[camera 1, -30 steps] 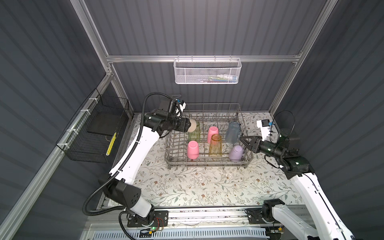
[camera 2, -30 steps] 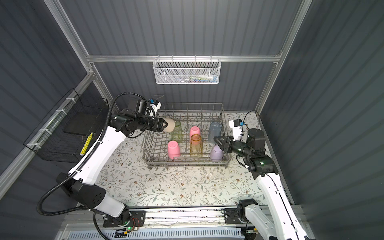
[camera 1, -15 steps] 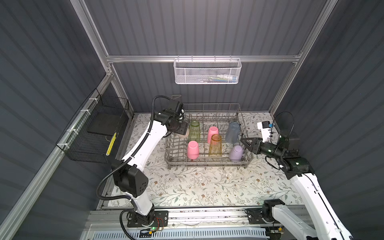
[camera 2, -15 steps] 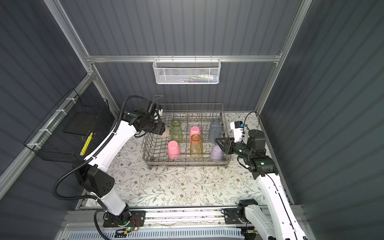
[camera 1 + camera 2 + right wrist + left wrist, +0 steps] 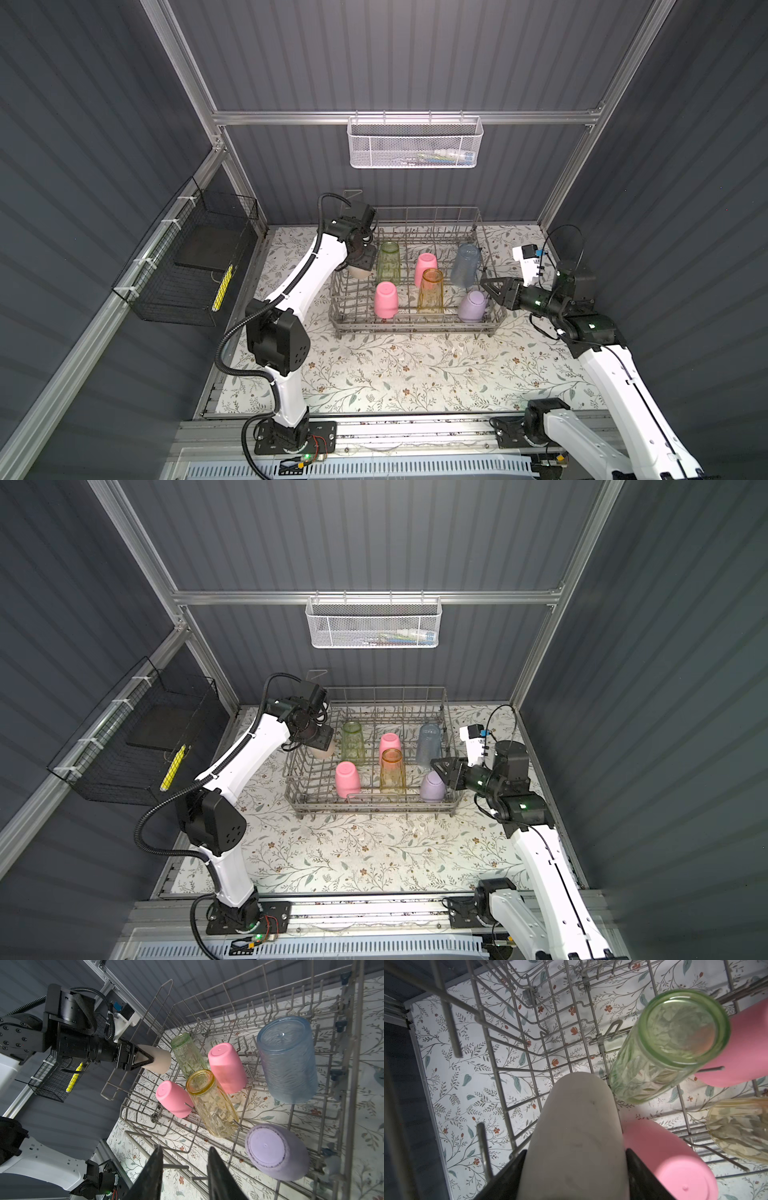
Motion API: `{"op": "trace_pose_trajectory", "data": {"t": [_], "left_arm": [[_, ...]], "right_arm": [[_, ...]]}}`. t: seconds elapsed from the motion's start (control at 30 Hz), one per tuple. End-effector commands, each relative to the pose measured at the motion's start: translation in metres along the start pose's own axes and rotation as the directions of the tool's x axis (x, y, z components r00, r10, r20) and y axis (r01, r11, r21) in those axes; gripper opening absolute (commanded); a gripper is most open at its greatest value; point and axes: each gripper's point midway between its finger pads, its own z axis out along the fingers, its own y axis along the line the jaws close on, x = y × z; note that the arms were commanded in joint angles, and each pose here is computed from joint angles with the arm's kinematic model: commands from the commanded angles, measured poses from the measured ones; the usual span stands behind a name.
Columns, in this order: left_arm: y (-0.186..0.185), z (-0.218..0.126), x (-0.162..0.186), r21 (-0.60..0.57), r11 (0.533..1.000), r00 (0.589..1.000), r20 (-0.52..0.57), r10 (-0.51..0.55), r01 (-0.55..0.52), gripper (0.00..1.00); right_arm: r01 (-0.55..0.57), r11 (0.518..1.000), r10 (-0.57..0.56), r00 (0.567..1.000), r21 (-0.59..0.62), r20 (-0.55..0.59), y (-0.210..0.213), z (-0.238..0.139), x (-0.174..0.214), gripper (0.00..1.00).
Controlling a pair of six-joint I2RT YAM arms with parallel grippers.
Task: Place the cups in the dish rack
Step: 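Turn the beige cup upside down and lower it into the rack with the left gripper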
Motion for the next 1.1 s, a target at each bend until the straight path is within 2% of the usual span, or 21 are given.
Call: {"op": "trace_pose_trajectory", "data": {"t": [0.0, 0.33, 1.07], "left_arm": [[0.003, 0.0, 0.001, -0.048, 0.999, 1.0, -0.017, -0.006, 0.005, 0.49], [0.001, 0.021, 0.002, -0.125, 0.992, 0.998, -0.064, 0.016, -0.024, 0.48], [-0.005, 0.047, 0.009, -0.146, 0.988, 0.989, -0.142, 0.026, -0.047, 0.47]], "right_arm": [[0.009, 1.0, -0.009, 1.0, 0.011, 0.002, -0.003, -0.001, 0.002, 0.38], [0.009, 1.0, -0.009, 1.0, 0.021, 0.003, -0.007, -0.001, 0.005, 0.38], [-0.005, 1.0, 0.005, 1.0, 0.029, -0.011, -0.013, 0.002, 0.008, 0.38]]}}
